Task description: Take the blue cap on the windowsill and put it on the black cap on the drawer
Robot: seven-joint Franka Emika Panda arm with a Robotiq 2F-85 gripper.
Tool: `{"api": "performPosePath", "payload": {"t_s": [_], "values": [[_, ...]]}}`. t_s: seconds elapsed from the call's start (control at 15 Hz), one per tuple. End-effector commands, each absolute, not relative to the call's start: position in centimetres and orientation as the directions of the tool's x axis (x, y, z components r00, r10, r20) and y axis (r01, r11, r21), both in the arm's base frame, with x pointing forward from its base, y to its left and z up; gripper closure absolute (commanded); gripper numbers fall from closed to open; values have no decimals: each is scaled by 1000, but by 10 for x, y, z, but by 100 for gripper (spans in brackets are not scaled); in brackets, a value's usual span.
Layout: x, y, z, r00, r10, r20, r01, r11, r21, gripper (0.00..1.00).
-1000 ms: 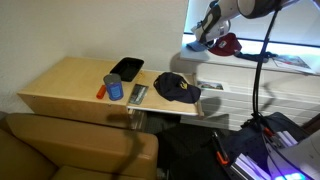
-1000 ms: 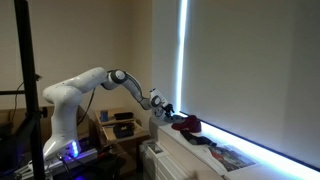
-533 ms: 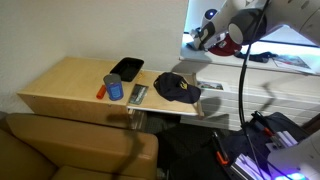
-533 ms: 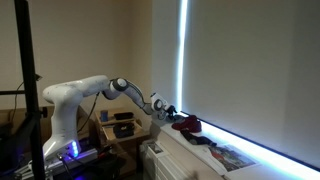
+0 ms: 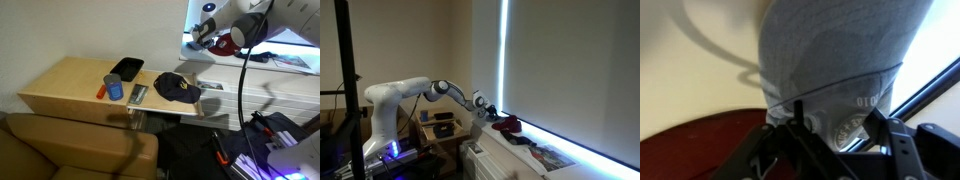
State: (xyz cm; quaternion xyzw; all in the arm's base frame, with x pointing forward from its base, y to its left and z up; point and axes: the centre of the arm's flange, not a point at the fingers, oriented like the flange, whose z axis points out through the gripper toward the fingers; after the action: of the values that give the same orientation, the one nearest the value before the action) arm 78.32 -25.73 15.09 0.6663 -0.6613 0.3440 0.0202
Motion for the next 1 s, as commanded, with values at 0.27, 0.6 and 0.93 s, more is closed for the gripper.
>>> {"api": "performPosePath", "payload": {"t_s": [0.27, 0.6, 0.93], "values": [[806, -288, 162, -162, -920, 357, -933, 25, -358, 99], [794, -318, 231, -176, -949, 261, -925, 68, -375, 99], [764, -358, 322, -90, -967, 237, -914, -14, -406, 99]]}}
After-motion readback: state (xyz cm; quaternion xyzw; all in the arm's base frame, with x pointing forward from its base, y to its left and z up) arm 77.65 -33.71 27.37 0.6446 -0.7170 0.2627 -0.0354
